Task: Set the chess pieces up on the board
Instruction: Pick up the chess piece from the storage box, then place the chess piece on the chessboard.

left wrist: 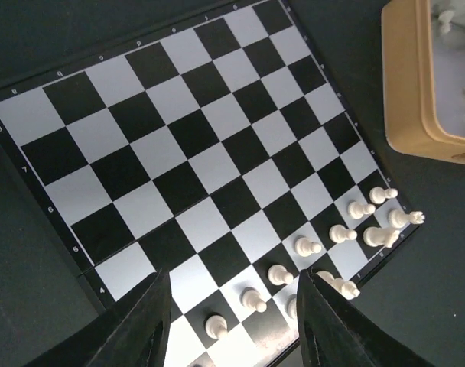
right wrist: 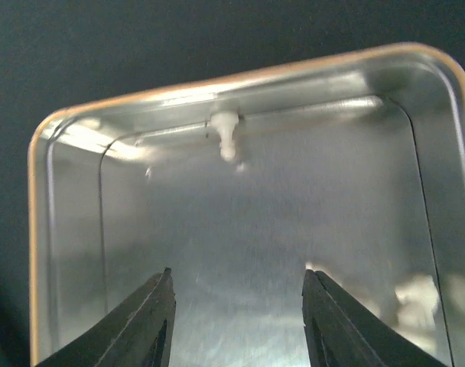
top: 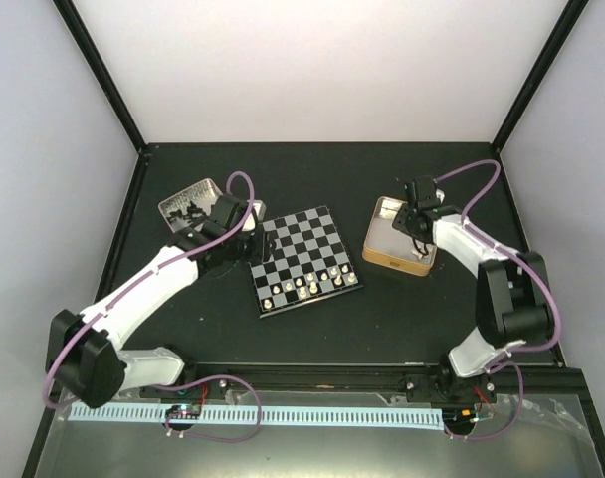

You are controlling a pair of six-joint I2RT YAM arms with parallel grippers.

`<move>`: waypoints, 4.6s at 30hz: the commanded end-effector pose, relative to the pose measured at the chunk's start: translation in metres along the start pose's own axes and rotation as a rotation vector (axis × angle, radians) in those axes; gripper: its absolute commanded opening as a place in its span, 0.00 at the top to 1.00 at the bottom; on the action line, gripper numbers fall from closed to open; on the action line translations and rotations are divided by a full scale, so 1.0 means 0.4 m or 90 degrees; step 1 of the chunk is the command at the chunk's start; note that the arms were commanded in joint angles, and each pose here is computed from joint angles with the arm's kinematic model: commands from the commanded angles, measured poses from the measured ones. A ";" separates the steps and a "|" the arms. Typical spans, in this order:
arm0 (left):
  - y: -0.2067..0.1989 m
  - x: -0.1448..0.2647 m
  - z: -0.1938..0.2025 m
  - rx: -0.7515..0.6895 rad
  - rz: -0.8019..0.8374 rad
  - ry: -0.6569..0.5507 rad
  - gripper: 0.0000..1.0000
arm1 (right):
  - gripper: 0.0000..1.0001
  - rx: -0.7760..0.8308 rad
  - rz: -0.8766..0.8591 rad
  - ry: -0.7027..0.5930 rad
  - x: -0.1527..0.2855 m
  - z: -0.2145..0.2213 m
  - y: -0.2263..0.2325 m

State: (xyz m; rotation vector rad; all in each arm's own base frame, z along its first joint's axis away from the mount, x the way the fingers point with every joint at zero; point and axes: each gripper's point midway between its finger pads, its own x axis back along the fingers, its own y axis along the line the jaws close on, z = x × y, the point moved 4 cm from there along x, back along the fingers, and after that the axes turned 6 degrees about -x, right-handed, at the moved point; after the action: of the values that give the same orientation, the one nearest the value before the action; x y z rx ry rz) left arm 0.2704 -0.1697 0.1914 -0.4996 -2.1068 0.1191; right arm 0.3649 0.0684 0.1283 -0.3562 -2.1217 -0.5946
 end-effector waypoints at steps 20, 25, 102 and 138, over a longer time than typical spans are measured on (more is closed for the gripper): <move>-0.021 0.072 -0.028 0.021 0.063 -0.123 0.50 | 0.70 0.049 0.110 0.084 -0.256 -0.088 0.016; -0.021 0.075 -0.029 0.022 0.064 -0.127 0.50 | 0.78 0.057 0.108 0.091 -0.259 -0.092 0.018; -0.174 0.043 -0.108 0.334 0.511 -0.084 0.72 | 0.98 0.398 -0.857 0.338 0.410 0.314 0.472; -0.172 0.066 -0.136 0.589 0.592 -0.042 0.97 | 0.96 0.091 -0.809 0.206 0.422 0.291 0.482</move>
State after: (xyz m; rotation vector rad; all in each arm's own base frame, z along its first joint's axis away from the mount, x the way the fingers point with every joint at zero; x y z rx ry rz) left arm 0.2832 -0.2267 0.2514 -0.7958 -1.5134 1.5090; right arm 0.2732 0.2963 0.2540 1.1838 -1.8157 -1.0314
